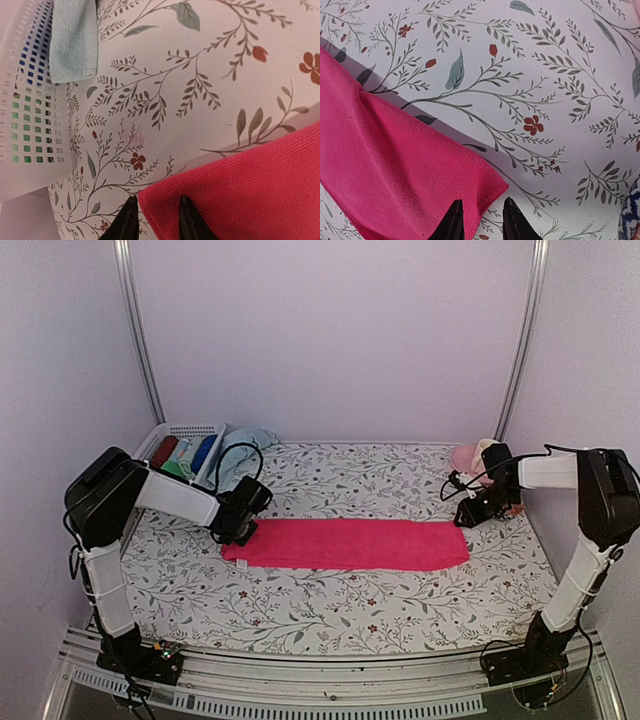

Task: Roll the towels
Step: Smooth out the towel at the center of the board.

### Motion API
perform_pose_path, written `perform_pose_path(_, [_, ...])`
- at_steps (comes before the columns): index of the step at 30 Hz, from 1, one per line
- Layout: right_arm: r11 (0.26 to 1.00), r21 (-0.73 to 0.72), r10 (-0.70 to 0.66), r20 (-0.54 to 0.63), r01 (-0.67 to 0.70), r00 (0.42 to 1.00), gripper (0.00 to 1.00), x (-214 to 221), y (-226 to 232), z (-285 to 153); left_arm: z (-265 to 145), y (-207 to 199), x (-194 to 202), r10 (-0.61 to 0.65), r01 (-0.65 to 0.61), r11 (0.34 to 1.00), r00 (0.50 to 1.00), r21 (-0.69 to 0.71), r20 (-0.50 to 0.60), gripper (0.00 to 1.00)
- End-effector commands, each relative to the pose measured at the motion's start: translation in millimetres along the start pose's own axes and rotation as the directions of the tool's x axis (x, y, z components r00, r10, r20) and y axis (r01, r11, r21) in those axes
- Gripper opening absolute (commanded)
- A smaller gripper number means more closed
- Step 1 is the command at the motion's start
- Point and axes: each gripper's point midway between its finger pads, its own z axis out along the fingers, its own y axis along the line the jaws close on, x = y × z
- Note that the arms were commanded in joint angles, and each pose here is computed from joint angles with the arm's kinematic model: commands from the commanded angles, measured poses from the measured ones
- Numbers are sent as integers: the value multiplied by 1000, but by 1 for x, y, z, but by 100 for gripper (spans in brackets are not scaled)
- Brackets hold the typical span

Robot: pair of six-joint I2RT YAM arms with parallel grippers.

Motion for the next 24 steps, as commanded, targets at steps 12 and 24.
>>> perform_pose_path(12, [998, -57, 21, -68, -25, 997, 25, 18, 6, 15, -3, -6, 5, 19, -18, 999, 1000, 27, -23, 29])
perform_pose_path(24, [998, -50, 25, -74, -29, 997, 3, 16, 3, 17, -4, -7, 0, 23, -23, 999, 1000, 26, -21, 29])
